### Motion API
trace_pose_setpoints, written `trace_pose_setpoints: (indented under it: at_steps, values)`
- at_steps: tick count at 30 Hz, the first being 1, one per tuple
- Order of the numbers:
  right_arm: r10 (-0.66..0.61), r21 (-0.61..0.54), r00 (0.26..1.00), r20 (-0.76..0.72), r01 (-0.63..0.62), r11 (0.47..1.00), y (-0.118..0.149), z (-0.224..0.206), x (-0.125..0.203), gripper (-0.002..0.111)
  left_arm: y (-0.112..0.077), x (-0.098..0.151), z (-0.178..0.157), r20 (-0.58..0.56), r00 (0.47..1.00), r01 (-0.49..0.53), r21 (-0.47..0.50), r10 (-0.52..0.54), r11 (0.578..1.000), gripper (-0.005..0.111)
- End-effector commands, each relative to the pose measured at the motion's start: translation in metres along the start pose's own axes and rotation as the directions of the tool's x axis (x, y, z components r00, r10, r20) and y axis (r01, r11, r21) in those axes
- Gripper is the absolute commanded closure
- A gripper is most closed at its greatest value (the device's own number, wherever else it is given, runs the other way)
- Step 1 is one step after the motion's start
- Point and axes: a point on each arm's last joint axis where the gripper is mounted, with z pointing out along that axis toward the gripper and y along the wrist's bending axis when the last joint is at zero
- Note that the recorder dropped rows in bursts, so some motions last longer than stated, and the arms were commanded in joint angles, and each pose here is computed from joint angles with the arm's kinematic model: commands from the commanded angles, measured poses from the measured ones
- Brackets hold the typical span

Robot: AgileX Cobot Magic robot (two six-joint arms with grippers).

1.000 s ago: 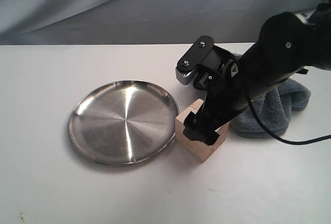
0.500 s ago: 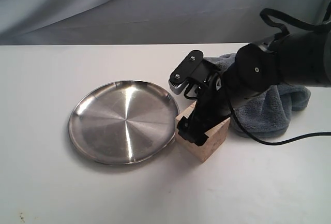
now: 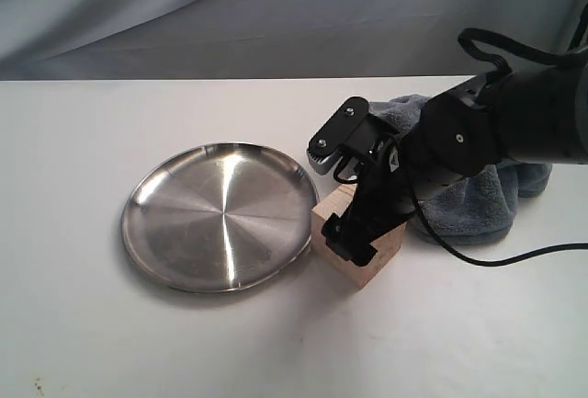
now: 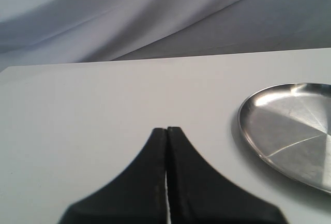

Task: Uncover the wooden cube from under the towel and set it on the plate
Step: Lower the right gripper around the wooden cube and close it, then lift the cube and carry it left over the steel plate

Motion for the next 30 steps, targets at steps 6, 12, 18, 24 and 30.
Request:
trace_pose_setpoints:
  at_steps: [6,12,18,24,30]
  values:
    - [0.013,-0.02,0.998,-0.054,-0.014,1.0,0.004,0.029,0.01,0.003,0.0,0.001,0.0,0.007,1.0,0.004,-0.001,-0.004,1.0,0.107]
    - [0.012,-0.022,0.998,-0.056,-0.014,1.0,0.005,0.033,0.01,0.003,0.0,0.001,0.0,0.007,1.0,0.004,-0.001,-0.004,1.0,0.107]
    - [0.022,-0.021,0.998,-0.056,-0.023,1.0,0.005,0.033,0.01,0.007,0.0,0.001,0.0,0.007,1.0,0.004,-0.001,-0.004,1.0,0.107]
    - [0.026,-0.027,0.997,-0.074,-0.028,0.999,0.005,0.033,0.012,0.073,0.0,0.001,0.0,0.007,1.0,0.004,-0.001,-0.004,1.0,0.107]
    - [0.031,-0.031,0.996,-0.084,-0.033,0.999,0.005,0.023,0.012,0.108,0.0,0.001,0.0,0.007,1.0,0.004,-0.001,-0.004,1.0,0.107]
